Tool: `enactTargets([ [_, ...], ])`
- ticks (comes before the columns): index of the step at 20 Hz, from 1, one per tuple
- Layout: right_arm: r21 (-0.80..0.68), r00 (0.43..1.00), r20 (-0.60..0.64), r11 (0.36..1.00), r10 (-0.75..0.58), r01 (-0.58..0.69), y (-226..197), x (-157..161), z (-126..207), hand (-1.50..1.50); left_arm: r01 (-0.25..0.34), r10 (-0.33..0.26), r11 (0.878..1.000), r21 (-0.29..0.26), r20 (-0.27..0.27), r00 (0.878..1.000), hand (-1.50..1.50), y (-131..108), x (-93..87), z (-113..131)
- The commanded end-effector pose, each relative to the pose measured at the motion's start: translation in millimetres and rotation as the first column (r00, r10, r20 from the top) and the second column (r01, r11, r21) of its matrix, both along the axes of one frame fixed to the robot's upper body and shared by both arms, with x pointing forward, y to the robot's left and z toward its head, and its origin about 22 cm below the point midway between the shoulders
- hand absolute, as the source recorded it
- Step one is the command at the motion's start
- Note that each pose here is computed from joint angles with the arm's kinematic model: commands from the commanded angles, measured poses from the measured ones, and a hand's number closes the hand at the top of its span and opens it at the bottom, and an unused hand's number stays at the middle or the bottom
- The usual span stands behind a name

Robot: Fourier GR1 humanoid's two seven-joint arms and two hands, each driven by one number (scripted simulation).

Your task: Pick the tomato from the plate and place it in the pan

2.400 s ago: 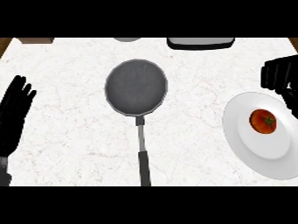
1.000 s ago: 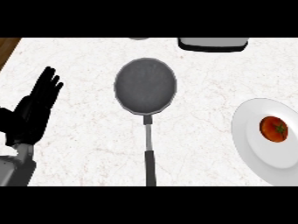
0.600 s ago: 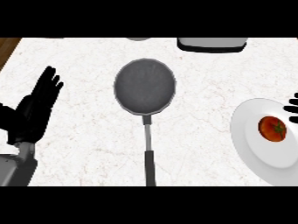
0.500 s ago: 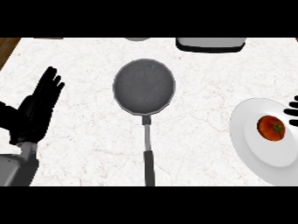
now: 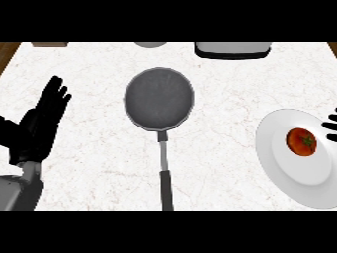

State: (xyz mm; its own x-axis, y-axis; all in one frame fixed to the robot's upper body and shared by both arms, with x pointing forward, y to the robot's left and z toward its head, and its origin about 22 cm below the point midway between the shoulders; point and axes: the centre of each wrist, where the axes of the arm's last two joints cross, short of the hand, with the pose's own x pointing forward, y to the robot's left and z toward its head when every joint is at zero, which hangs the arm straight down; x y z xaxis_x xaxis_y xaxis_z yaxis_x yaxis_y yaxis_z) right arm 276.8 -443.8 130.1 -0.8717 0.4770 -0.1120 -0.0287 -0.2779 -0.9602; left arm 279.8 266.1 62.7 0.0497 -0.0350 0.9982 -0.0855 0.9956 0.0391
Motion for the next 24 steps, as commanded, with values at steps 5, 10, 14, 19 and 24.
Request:
enactTargets([
  [5,-0.001,0.987,0.037,0.987,0.159,-0.159,16,1,-21,-1.50,0.004,-0.005,1.000,-0.012,-0.005,1.000,0.00,11,4.9,-4],
  [10,-0.028,0.994,0.049,0.995,0.098,-0.096,39,1,-50,-1.50,-0.008,0.008,1.000,0.004,-0.005,1.000,0.00,11,10.7,10],
  [14,-0.039,0.997,0.054,0.998,0.052,-0.050,38,28,-34,-1.50,-0.004,0.004,1.000,-0.002,0.005,1.000,0.00,6,-3.3,0],
  [19,-0.031,0.996,0.038,0.996,0.083,-0.081,49,24,-47,-1.50,-0.006,0.006,1.000,0.001,-0.008,1.000,0.00,-7,1.6,-20],
  [24,-0.105,0.997,0.032,0.993,0.064,-0.061,66,32,-64,-1.50,-0.006,0.006,1.000,-0.008,-0.014,1.000,0.00,0,-6.8,-10],
])
